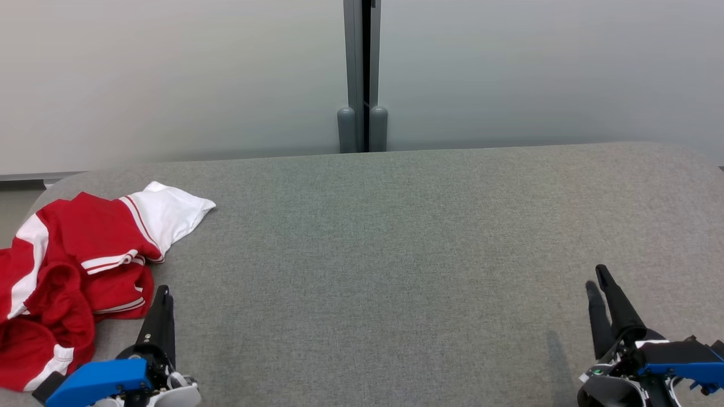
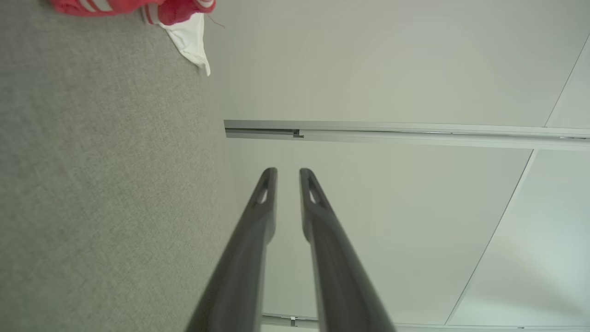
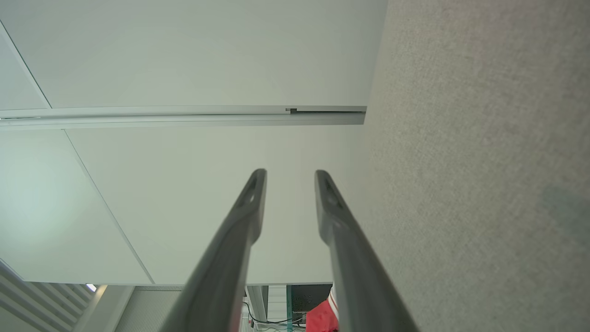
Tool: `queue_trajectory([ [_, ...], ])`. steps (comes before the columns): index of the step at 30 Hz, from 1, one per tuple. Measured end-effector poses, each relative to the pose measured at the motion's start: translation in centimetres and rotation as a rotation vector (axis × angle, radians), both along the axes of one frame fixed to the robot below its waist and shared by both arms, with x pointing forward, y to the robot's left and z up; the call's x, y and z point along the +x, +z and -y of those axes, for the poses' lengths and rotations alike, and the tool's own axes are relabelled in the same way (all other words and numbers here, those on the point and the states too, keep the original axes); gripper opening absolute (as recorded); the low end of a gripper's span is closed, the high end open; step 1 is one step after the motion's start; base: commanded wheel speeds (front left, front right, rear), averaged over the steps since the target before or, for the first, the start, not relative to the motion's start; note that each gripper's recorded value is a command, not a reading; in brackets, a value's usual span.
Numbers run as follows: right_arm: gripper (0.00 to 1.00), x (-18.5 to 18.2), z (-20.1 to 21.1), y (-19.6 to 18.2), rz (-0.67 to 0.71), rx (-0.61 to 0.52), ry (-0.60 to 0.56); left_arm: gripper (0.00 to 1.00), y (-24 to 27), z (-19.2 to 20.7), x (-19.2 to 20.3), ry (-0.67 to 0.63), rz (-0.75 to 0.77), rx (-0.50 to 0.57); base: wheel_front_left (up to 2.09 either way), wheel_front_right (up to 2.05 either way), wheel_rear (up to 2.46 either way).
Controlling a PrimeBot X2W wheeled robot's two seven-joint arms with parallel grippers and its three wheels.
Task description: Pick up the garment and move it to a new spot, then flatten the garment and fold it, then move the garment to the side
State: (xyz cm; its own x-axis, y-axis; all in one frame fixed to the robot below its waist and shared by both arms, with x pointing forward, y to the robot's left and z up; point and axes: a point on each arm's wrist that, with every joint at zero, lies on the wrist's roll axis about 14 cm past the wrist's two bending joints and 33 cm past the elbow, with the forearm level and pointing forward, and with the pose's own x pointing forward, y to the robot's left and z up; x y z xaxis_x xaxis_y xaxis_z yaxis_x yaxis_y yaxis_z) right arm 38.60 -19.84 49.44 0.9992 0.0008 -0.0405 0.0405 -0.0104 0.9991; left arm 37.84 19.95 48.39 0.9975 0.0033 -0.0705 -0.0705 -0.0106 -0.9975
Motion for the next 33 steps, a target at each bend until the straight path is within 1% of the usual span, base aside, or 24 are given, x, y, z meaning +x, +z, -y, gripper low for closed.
queue_trajectory([
  [3,1.0,-0.3,-0.2,-0.6,-0.016,0.004,0.0,1.0,-0.9,0.0,-0.5,0.009,-0.027,-0.004,0.0,0.0,0.0],
  [11,1.0,-0.1,-1.0,0.0,0.0,0.016,0.005,1.0,-0.3,0.2,-0.3,0.026,-0.007,-0.002,0.0,0.0,0.0],
  [17,1.0,0.2,-1.6,1.0,0.031,0.004,0.015,1.0,0.6,0.2,-0.1,0.037,0.019,0.034,0.0,0.0,0.0],
  [24,1.0,0.4,-2.4,2.2,0.069,-0.073,0.024,1.0,1.6,0.2,0.1,0.04,0.047,0.161,0.0,0.0,0.0],
  [28,1.0,0.5,-2.8,2.5,0.08,-0.132,0.038,1.0,2.0,0.3,0.2,0.035,0.056,0.252,0.0,0.0,0.0],
  [33,1.0,0.7,-3.2,2.9,0.096,-0.21,0.05,1.0,2.3,0.2,0.2,0.04,0.066,0.337,0.0,0.0,0.0],
])
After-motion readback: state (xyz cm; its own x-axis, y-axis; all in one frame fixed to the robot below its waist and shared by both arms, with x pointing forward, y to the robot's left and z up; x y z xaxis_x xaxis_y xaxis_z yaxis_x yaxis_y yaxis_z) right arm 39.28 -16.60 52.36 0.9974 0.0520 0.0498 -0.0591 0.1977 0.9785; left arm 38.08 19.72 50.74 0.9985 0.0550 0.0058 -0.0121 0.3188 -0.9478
